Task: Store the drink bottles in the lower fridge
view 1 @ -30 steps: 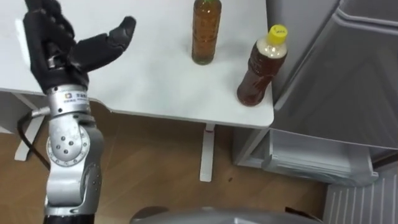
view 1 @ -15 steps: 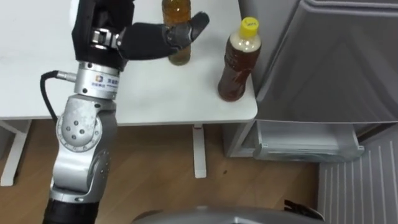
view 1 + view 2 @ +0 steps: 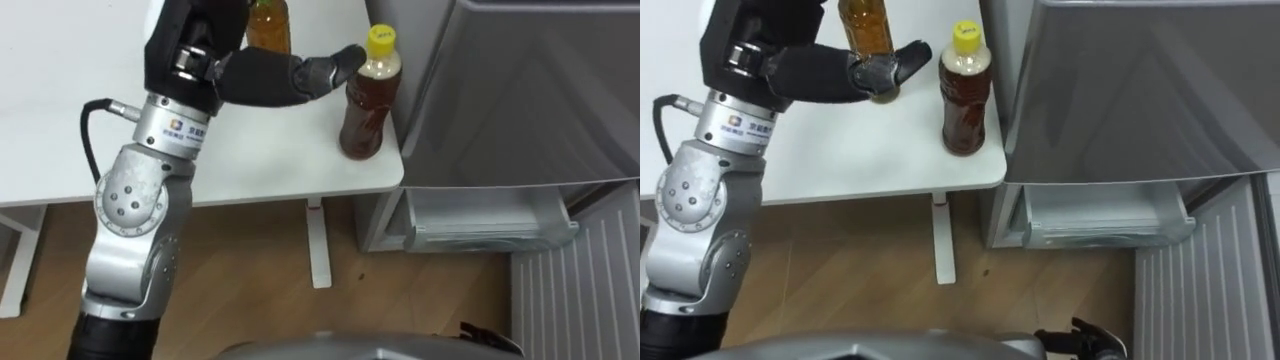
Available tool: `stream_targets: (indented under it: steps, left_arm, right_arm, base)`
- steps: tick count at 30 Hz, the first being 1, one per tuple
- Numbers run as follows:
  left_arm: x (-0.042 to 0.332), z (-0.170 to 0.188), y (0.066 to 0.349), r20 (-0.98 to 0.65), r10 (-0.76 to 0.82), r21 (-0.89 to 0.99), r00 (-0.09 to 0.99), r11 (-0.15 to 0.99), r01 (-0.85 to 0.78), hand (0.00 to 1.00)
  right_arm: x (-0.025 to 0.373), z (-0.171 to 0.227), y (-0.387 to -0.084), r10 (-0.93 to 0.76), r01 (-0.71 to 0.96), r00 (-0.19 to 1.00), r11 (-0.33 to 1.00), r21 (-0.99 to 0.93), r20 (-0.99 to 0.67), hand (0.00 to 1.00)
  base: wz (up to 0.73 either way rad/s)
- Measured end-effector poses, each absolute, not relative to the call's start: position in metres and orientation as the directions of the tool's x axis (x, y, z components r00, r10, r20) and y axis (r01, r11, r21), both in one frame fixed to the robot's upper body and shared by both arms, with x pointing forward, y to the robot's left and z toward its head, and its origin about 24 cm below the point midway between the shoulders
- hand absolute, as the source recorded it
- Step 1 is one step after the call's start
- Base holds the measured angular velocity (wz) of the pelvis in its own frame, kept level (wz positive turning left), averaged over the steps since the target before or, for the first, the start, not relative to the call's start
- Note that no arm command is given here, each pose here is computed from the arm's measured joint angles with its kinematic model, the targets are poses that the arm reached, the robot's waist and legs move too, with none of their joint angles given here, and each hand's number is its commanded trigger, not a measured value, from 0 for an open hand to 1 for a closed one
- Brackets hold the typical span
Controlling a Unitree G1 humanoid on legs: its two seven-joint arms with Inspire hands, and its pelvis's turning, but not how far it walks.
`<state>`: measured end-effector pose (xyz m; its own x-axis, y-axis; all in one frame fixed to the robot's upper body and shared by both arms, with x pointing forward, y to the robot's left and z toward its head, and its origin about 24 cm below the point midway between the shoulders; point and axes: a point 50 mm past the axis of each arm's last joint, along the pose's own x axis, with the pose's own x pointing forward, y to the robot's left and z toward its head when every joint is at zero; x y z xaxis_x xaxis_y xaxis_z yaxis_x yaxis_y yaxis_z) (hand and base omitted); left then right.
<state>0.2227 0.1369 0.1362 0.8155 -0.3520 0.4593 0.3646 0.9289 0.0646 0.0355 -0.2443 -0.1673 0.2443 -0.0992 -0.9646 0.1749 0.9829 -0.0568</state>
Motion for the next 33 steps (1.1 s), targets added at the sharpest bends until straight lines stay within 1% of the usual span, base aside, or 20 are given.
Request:
stream_targets:
  steps: [3,15,18,25,28,33]
  left_arm:
    - [0.223,0.137,0.137,0.464,-0.357,0.054,0.811,0.925,0.377,0.00]
    - [0.220,0.133,0.125,0.437,-0.459,0.088,0.773,0.877,0.472,0.00]
    - [0.220,0.128,0.119,0.403,-0.497,0.087,0.769,0.857,0.508,0.00]
    - [0.218,0.117,0.103,0.293,-0.592,0.170,0.751,0.805,0.568,0.00]
    - [0.218,0.114,0.099,0.261,-0.609,0.204,0.749,0.793,0.574,0.00]
    - [0.219,0.103,0.095,0.216,-0.621,0.186,0.753,0.783,0.593,0.00]
  right_arm:
    - [0.035,-0.167,-0.245,-0.101,0.174,0.244,0.983,-0.059,-0.965,0.00]
    - [0.036,-0.167,-0.245,-0.099,0.162,0.244,0.985,-0.060,-0.965,0.00]
    - [0.039,-0.167,-0.244,-0.093,0.149,0.240,0.987,-0.059,-0.966,0.00]
    - [0.044,-0.168,-0.242,-0.079,0.122,0.234,0.991,-0.051,-0.969,0.00]
    - [0.047,-0.167,-0.241,-0.074,0.095,0.239,0.994,-0.052,-0.968,0.00]
    - [0.048,-0.167,-0.241,-0.072,0.079,0.242,0.995,-0.054,-0.968,0.00]
  base:
    - [-0.04]
    - [-0.02]
    - [-0.07]
    - [-0.02]
    - [0.00]
    - [-0.05]
